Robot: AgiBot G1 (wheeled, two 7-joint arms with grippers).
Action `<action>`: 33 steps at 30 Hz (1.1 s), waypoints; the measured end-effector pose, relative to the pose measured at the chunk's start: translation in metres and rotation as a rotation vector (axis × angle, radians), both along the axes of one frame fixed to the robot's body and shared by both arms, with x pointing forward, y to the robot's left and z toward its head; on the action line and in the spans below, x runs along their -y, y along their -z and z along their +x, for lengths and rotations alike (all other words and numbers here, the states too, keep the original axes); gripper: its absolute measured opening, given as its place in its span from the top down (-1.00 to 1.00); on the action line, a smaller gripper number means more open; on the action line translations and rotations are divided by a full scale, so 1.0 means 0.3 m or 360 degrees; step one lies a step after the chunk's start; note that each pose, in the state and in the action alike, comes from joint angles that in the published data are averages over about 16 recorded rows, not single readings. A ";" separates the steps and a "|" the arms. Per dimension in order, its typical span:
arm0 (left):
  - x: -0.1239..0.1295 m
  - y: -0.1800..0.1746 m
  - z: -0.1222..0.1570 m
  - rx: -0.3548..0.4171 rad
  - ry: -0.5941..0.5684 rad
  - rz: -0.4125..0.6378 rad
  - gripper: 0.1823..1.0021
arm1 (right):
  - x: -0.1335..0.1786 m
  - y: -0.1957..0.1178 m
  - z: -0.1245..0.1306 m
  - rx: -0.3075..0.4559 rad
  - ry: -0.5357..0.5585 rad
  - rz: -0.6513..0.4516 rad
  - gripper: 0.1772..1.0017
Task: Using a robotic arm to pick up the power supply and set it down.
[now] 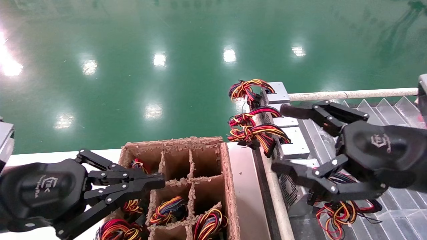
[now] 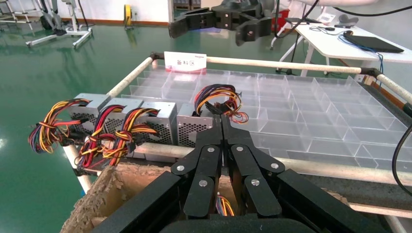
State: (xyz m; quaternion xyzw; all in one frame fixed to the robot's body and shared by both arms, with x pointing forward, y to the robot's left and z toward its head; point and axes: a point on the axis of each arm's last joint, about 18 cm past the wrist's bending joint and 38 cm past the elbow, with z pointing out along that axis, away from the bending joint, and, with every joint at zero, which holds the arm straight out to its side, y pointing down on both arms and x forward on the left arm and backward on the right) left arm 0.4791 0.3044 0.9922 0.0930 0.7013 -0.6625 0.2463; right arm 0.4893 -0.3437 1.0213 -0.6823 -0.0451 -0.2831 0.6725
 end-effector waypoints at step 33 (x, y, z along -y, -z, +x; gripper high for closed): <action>0.000 0.000 0.000 0.0000 0.0000 0.0000 -0.05 | -0.128 0.063 -0.039 0.0021 -0.0201 -0.0119 -1.00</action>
